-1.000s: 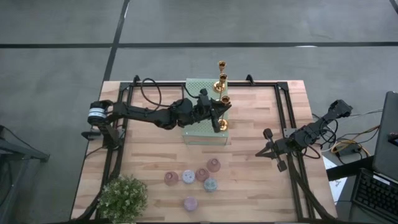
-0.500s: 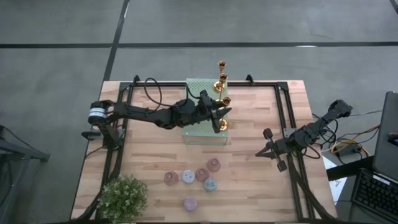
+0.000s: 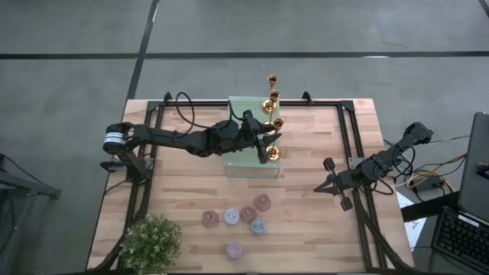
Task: Pick & Place candle stick holders
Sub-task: Put the gold candle holder on the shelf aligned with other gold candle holders
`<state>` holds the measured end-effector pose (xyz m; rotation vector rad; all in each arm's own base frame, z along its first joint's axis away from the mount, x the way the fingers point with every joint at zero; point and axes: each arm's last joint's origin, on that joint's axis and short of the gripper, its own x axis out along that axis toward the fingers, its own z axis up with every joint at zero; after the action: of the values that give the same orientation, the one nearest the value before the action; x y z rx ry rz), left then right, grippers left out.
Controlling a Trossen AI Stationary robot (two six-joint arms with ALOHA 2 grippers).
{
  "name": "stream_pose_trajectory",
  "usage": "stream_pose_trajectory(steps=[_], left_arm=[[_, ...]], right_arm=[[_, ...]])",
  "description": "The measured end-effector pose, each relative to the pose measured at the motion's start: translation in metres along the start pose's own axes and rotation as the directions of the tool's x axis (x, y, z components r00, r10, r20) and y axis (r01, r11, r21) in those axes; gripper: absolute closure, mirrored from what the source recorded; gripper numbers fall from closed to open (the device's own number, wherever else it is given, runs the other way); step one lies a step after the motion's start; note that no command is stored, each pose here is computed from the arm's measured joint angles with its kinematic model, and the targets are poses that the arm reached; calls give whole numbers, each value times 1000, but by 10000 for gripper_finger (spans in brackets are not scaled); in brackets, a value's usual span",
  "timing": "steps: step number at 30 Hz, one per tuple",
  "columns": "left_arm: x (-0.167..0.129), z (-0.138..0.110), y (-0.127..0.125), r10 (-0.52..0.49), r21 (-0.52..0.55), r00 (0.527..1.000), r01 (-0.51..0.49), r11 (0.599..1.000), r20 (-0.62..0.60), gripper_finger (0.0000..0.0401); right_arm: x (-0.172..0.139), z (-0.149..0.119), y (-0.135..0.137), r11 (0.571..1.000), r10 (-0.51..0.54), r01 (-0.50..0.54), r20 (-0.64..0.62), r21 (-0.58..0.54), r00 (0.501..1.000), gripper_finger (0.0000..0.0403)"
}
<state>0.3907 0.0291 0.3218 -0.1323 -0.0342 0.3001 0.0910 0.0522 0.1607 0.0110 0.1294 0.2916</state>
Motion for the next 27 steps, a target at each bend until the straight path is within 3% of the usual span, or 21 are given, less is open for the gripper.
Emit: stream_pose_trajectory(steps=[7, 17, 27], left_arm=[[0, -1, 0, 2, 30, 1000, -1, 1000, -13, 292], [0, -2, 1, 3, 68, 1000, -2, 998, -25, 382], [-2, 1, 3, 50, 99, 999, -49, 994, -14, 366]], right_arm=[[0, 0, 0, 1000, 0, 0, 0, 0, 1000, 394], [0, 0, 0, 1000, 0, 0, 1, 0, 1000, 394], [0, 0, 0, 1000, 0, 0, 0, 0, 1000, 394]])
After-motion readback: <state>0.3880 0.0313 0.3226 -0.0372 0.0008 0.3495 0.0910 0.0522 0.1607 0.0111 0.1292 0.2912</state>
